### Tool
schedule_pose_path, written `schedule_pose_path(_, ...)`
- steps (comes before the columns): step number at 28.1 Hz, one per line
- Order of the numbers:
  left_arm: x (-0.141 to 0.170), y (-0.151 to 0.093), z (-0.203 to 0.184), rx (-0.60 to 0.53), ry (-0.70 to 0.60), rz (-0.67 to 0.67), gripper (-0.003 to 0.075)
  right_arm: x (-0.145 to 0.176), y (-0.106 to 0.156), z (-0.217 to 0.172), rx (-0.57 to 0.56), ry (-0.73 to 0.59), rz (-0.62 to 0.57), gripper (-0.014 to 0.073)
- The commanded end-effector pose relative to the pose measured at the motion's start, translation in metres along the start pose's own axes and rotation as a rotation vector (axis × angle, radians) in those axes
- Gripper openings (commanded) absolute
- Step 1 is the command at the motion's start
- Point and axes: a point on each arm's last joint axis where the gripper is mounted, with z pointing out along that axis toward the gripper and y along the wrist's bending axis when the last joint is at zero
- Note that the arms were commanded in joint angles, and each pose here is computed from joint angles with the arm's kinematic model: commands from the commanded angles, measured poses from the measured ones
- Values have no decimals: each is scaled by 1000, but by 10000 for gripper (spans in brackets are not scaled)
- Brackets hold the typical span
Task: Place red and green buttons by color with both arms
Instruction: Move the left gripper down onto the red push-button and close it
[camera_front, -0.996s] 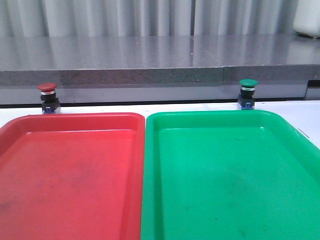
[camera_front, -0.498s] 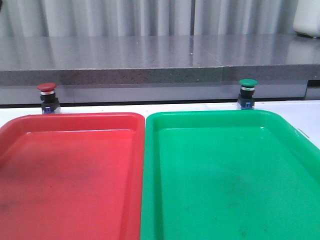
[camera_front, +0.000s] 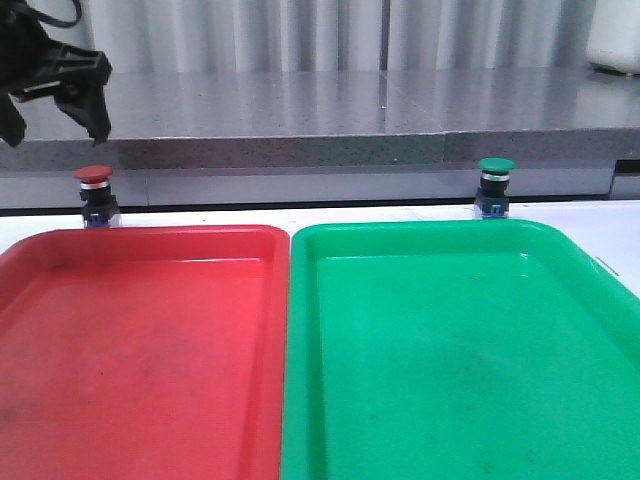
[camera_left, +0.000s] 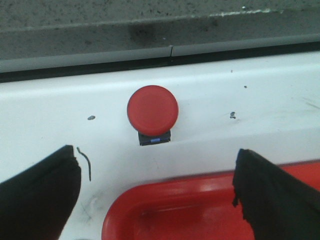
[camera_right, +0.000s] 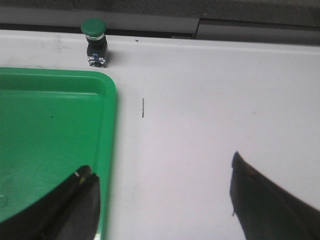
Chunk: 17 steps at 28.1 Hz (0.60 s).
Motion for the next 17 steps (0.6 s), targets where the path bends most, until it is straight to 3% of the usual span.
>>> schedule_pose_path(1,-23,-4,-4,11,-131,-6,599,-15,-1,-5,-1,-99,-7,561)
schedule_pose_path(11,-23,-2,45,10,-172,-14,591,-15,-1,-5,-1,-99,-7,561)
schedule_pose_path(13,-25,-3,45,16,-201,-26,535,-15,-1,-5,-1,-99,-7,561)
schedule_pose_path(17,-28,-3,44,16,-238,-26,342,-15,-1,-5,-1,-99,-7,561)
